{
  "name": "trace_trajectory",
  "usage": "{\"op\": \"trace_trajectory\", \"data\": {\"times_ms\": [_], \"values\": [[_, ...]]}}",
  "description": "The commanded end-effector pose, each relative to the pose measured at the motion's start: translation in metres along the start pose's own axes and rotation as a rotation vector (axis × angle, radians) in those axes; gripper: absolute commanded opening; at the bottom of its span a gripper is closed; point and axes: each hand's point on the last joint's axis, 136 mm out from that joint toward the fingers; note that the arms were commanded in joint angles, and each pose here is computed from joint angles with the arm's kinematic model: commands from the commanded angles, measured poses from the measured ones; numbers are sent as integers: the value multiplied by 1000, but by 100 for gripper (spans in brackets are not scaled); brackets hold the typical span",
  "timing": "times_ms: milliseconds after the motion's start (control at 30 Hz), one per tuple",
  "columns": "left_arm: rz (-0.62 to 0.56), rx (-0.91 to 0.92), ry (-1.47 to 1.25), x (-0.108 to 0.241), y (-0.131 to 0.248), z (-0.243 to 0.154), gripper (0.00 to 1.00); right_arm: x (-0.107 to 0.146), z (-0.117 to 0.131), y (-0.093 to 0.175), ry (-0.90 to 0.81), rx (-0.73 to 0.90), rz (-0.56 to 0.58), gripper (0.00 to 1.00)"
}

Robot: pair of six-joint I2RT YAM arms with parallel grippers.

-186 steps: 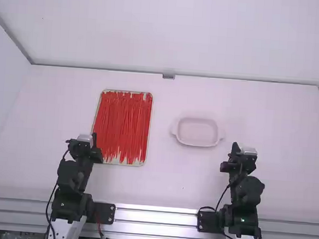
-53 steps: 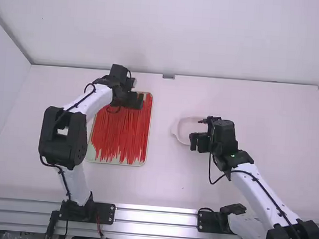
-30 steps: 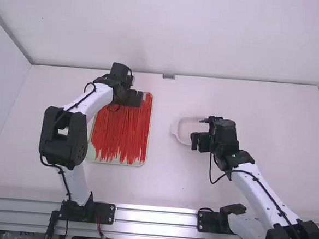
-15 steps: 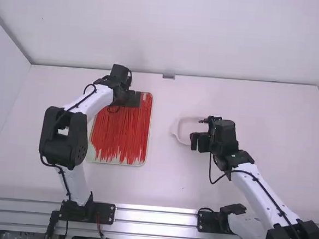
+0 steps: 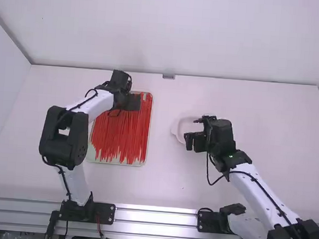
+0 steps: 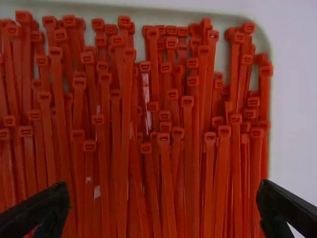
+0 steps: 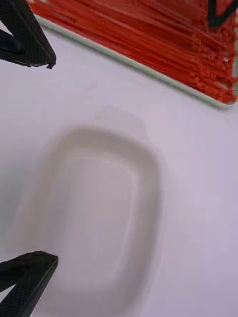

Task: Fasten the cable tie

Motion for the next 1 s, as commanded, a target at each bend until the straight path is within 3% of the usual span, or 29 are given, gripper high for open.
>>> {"op": "trace_trajectory", "data": {"times_ms": [0,267,433,733,967], "values": [[26,3,18,8,-11,1,100,-17,9,2,19,-38,-38,100],[44,-7,35,14,-33,6,98,-32,38,4,55,-163,-100,99],[30,-3,45,11,-33,5,96,-34,39,4,61,-159,-109,100],[22,-4,56,9,-34,5,70,-33,40,4,58,-164,-106,100],[-2,4,54,4,-34,3,64,-33,40,4,57,-164,-103,100]]}}
Point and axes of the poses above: each hand's point on the last joint's axis, 136 mm out from that joint toward the fingers, its own y axis back along the fingers, its own z axis along the line the jaws close on, x = y × z, and after that the axes turned 15 degrees about y, right-handed
